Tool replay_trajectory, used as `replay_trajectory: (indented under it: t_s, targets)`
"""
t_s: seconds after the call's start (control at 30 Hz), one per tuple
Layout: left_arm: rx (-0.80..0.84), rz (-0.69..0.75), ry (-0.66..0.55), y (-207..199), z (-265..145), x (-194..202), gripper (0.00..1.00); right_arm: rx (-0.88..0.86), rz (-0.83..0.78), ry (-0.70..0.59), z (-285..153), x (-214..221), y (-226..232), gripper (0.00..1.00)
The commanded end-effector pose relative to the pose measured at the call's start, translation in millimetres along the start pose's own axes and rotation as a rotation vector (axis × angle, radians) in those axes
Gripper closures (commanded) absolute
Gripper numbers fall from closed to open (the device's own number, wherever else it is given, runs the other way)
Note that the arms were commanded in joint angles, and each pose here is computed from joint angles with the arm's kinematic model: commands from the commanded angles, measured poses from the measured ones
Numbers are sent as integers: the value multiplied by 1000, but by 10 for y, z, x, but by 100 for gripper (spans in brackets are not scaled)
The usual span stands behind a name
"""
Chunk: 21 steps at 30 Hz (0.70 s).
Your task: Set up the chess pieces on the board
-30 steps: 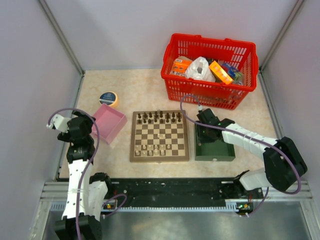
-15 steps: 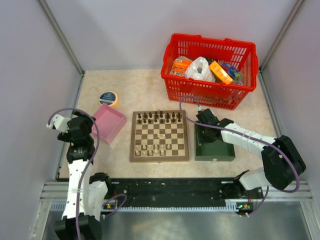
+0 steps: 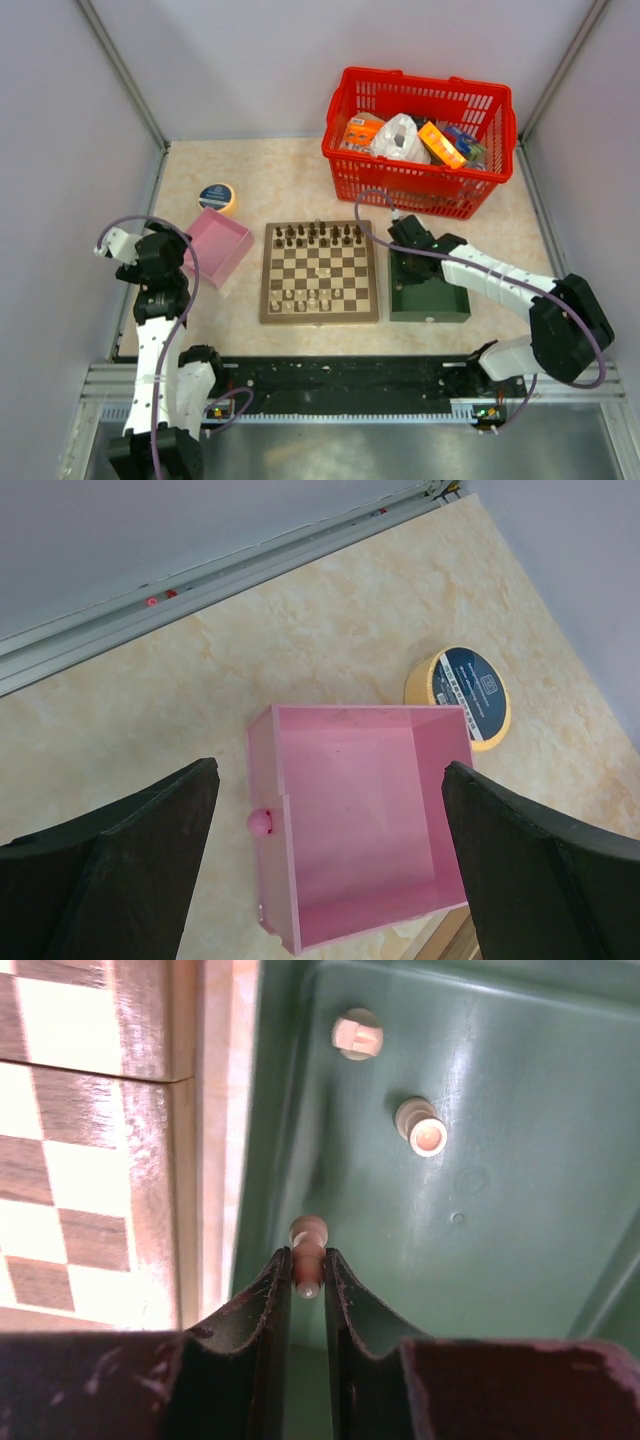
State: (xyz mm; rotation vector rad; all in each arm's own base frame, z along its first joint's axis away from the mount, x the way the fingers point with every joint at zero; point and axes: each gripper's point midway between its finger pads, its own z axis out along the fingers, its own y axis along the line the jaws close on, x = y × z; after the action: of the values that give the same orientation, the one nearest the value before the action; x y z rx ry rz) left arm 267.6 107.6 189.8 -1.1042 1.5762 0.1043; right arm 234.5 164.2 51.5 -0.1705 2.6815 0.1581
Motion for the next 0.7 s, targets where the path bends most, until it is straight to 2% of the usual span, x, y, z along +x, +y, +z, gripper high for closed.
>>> replay_trajectory:
  t_s: [0.0, 0.23, 0.43, 0.67]
  targets:
    - [30, -35, -41, -94, 7, -127, 1, 0, -28, -138, -458, -377, 107, 86]
    - [33, -38, -37, -87, 1, -109, 1, -83, -108, -199, -808, -459, 521, 86]
    - [32, -37, -41, -76, -11, -115, 1, -127, -219, -171, -752, -288, 1042, 86]
    - [23, -32, -45, -52, -24, -125, 1, -148, -320, -114, -509, -64, 1441, 86]
